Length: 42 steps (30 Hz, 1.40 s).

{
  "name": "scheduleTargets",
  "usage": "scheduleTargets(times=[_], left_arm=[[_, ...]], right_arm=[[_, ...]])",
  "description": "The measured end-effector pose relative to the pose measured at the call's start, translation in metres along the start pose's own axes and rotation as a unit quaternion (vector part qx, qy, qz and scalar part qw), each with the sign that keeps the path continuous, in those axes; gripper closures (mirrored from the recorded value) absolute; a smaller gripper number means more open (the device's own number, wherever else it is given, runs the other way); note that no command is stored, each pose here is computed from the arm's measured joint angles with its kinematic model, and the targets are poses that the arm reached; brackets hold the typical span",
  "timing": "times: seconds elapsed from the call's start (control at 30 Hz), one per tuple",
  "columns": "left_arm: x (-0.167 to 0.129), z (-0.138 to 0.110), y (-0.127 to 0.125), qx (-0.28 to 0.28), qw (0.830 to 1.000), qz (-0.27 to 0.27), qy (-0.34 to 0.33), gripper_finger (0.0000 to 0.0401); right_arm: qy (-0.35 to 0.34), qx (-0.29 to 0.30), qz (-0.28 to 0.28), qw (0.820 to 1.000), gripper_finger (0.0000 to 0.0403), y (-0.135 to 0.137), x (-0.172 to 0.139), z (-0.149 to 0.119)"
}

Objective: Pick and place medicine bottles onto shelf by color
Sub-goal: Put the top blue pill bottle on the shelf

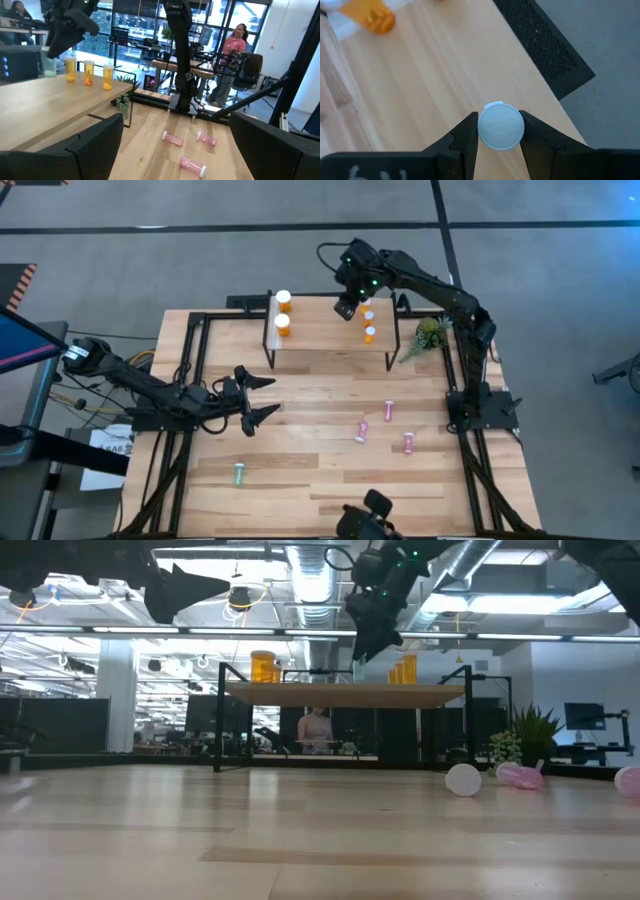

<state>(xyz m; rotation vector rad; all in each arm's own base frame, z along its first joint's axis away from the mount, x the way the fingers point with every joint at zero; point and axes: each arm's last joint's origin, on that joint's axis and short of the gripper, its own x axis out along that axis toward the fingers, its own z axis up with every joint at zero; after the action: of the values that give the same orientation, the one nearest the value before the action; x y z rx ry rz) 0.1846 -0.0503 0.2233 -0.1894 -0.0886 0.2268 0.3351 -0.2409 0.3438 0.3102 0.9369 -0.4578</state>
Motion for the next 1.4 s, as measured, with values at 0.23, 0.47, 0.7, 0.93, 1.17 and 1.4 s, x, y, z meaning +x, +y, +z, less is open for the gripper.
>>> scheduleTargets(times=[0.23,0.47,0.7,0.93,1.17,1.4], left_arm=[[0.000,0.000,0.000,0.000,1.000,0.000,0.000,0.0049],[0.000,0.000,0.000,-0.004,1.000,0.000,0.000,0.0049],[0.000,0.000,0.000,-0.004,1.000,0.000,0.000,0.0049],[0.000,0.000,0.000,-0.007,1.000,0.000,0.000,0.0049],[0.000,0.000,0.000,-0.007,1.000,0.000,0.000,0.0049],[0.000,0.000,0.000,-0.007,1.000,0.000,0.000,0.0049]], right_arm=[[-0.004,0.025,-0.001,1.000,0.0252,0.000,0.000,0.001],[-0.001,0.013,-0.010,1.000,0.0252,0.003,0.001,0.000],[0.012,0.016,-0.012,1.000,0.0252,0.002,0.005,-0.004],[0.031,0.010,-0.012,0.999,0.0253,0.000,0.015,-0.011],[0.022,0.012,-0.014,1.000,0.0253,-0.003,0.015,-0.009],[0.000,0.015,-0.017,1.000,0.0253,-0.006,0.015,-0.006]])
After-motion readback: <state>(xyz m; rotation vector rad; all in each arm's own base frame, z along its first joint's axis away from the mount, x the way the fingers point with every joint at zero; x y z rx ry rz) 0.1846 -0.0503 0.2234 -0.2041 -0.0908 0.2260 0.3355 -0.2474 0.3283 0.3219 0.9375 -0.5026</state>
